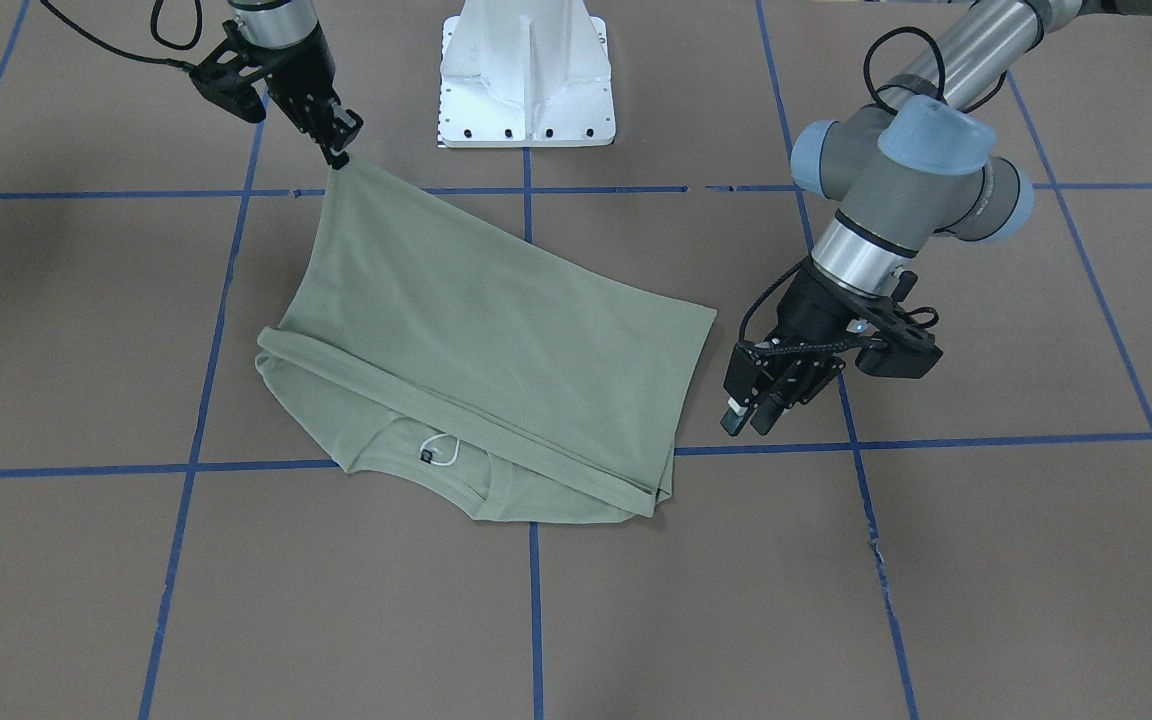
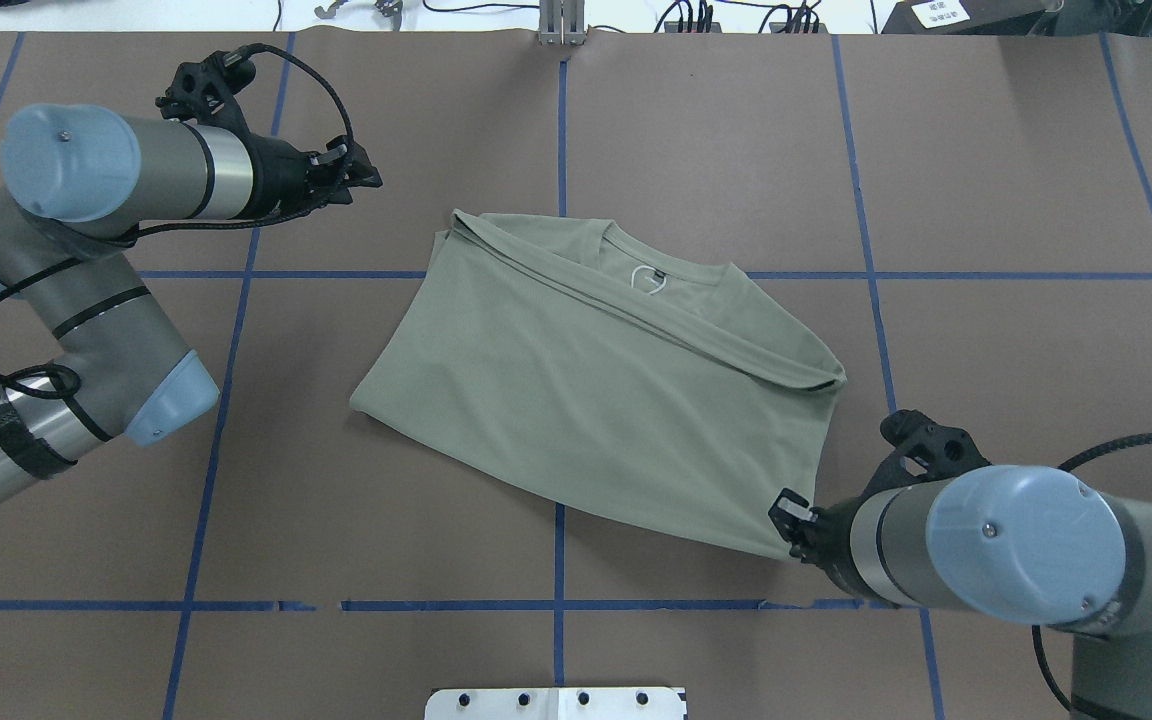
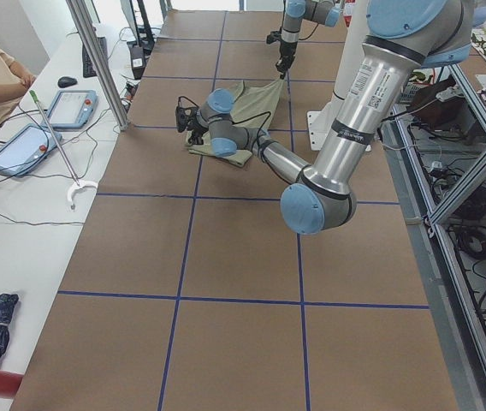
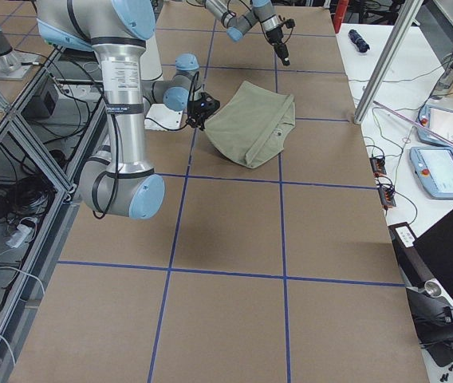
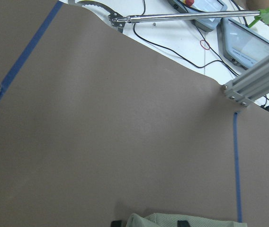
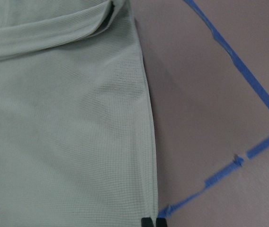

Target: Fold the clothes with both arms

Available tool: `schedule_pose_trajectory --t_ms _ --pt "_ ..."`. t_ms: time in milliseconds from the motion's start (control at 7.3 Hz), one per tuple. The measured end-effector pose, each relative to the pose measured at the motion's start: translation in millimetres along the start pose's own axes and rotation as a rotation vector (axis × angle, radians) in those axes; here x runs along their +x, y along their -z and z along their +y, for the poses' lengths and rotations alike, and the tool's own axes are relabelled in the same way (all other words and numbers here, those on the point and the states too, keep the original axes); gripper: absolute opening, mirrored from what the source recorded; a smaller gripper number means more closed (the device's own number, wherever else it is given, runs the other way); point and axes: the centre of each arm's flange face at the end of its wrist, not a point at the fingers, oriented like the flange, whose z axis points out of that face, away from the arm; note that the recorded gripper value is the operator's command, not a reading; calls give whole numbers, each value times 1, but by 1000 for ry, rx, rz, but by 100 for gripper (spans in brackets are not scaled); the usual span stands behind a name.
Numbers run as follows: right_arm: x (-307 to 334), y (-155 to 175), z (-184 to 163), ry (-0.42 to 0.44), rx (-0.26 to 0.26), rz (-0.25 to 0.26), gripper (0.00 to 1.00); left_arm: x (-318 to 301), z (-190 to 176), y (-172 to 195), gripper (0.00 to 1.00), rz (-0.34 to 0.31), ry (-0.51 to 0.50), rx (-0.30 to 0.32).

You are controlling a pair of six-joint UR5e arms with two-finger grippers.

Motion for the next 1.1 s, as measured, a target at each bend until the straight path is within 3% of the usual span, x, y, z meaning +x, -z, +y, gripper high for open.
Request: schedule_pose_trajectory --t_ms 274,411,548,685,822,1096 --pt "26 23 46 70 -86 88 0 -5 20 40 54 39 59 -67" --pt "41 31 67 109 -117 136 99 -8 27 54 58 47 75 -85" --pt "54 31 90 138 -137 176 100 -9 34 60 58 51 82 -104" --pt "66 26 111 155 -125 191 100 -7 48 63 63 51 97 -130" --pt "71 22 122 160 -83 172 100 -5 70 62 66 36 122 -168" --pt "54 26 98 100 -6 109 100 -10 120 45 68 -69 149 -248"
